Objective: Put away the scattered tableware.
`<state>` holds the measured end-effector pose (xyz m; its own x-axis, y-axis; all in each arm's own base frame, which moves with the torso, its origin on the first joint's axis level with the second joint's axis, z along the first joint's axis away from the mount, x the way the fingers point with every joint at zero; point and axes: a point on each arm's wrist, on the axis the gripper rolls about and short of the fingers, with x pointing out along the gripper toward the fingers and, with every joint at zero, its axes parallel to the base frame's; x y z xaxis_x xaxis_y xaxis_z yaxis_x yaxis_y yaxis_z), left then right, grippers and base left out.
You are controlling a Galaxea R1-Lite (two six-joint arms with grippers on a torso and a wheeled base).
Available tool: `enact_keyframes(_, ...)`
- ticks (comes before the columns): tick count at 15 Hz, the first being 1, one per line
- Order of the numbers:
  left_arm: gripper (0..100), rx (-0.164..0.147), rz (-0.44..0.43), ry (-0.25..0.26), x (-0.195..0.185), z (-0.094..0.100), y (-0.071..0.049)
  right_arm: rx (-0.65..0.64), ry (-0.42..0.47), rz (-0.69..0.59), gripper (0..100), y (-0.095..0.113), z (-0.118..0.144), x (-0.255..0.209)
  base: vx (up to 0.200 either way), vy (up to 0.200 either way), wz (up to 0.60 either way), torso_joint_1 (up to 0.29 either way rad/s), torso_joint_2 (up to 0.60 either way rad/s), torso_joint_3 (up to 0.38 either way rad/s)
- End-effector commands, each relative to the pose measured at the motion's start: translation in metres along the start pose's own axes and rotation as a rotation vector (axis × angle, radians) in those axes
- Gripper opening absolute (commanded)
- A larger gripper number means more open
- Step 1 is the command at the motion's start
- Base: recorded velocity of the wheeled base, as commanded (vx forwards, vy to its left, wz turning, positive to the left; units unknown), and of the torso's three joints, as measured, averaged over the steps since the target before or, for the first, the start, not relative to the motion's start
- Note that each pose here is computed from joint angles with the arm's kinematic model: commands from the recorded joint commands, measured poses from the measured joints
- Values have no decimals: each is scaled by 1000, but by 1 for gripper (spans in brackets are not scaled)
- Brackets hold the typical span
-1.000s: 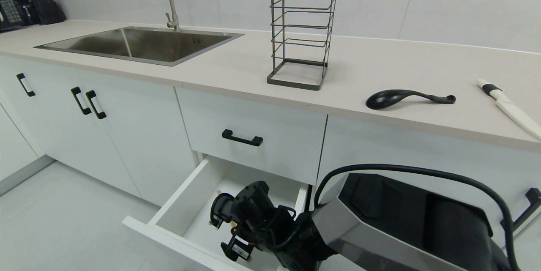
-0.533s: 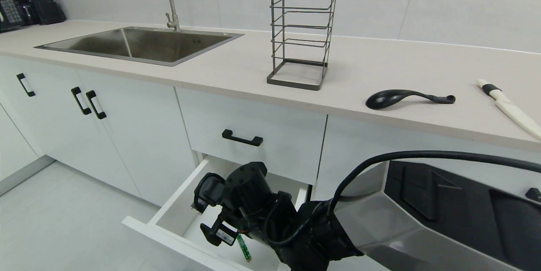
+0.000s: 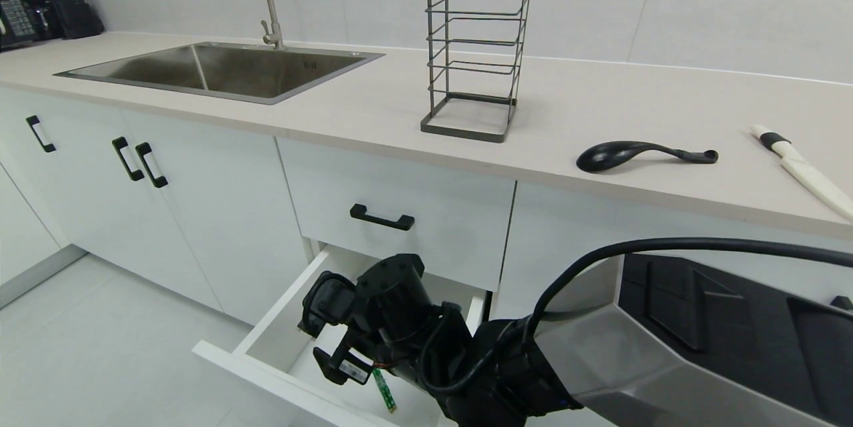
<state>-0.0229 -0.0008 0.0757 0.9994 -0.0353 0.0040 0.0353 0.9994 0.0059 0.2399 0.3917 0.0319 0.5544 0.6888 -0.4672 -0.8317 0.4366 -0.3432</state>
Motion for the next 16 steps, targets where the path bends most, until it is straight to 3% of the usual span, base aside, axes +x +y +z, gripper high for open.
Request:
enact_keyframes(1,100,0,0,1,0,0,0,0,-1,1,100,0,0,-1,0,0,0,0,0,0)
enact_keyframes(8,100,0,0,1,0,0,0,-3,0,2,100,1,0,0,0,0,0,53,-16,-23)
enact_keyframes(16,100,0,0,1,0,0,0,-6,0,10,100,4,0,0,0,0,0,238,-506,-213)
